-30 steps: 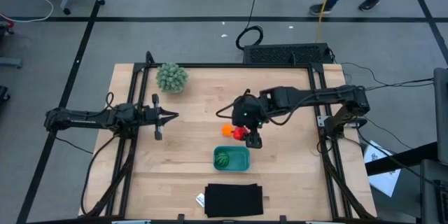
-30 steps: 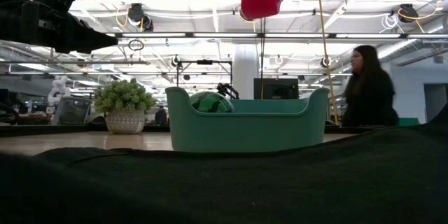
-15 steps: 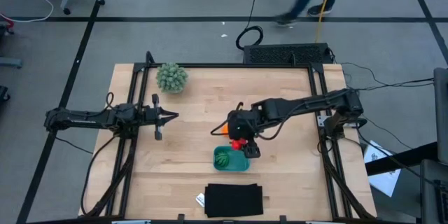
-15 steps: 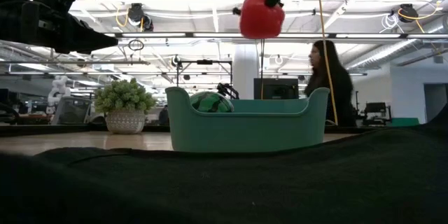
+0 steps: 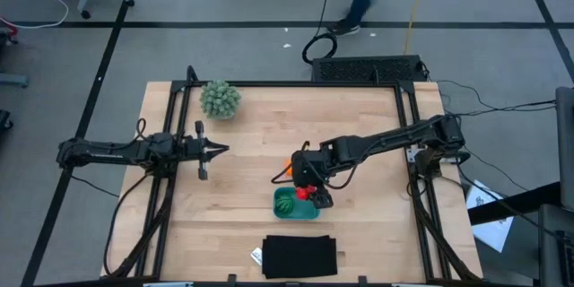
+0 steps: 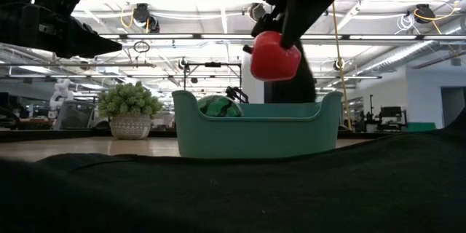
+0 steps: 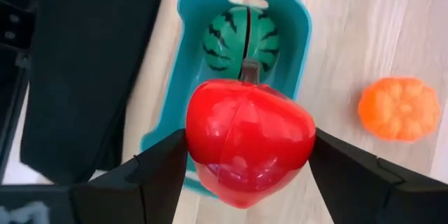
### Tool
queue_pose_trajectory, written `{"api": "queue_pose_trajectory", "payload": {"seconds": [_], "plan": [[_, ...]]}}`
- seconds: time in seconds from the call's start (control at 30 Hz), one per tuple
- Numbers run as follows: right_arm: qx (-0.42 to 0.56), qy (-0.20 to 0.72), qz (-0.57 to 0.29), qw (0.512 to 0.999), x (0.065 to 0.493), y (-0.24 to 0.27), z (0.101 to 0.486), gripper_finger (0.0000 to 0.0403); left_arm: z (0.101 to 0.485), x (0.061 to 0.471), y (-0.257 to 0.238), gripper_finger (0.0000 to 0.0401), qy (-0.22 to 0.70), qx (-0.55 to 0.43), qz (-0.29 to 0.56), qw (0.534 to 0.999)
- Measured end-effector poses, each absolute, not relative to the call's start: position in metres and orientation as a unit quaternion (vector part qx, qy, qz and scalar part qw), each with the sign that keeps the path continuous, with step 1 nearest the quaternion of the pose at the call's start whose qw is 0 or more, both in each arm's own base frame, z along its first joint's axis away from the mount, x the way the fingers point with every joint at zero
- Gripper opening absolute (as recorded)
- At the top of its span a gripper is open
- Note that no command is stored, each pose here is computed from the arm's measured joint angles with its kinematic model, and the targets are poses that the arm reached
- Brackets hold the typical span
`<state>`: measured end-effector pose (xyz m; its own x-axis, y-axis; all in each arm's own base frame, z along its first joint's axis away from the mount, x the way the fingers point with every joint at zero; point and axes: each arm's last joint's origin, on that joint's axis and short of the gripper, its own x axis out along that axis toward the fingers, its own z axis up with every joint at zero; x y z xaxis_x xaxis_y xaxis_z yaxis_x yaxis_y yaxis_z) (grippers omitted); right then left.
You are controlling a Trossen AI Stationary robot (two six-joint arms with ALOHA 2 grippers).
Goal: Pick and placing Produce into tupperware
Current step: Put the apple into the blue bin
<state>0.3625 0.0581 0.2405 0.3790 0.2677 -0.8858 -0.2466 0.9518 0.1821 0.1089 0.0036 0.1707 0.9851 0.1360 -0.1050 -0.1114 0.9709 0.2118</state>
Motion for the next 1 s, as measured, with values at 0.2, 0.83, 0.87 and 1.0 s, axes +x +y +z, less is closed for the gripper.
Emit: {"api": "queue_pose_trajectory", "payload": {"seconds": [0.2, 0.83, 0.87, 1.0], "plan": [[-0.012, 0.520, 0.177, 0.836, 0.363, 0.070, 0.238, 0.0267, 0.171, 0.109, 0.004, 0.0026, 0.060, 0.103, 0.062, 0.991], [-0.163, 0.500, 0.211, 0.824, 0.355, 0.092, 0.226, 0.0267, 0.171, 0.109, 0.004, 0.0026, 0.060, 0.104, 0.062, 0.991], [-0.170, 0.499, 0.214, 0.823, 0.355, 0.092, 0.223, 0.0267, 0.170, 0.109, 0.004, 0.0026, 0.061, 0.104, 0.062, 0.991], [-0.190, 0.483, 0.224, 0.825, 0.354, 0.093, 0.215, 0.0267, 0.170, 0.109, 0.004, 0.0026, 0.061, 0.104, 0.062, 0.991]]}}
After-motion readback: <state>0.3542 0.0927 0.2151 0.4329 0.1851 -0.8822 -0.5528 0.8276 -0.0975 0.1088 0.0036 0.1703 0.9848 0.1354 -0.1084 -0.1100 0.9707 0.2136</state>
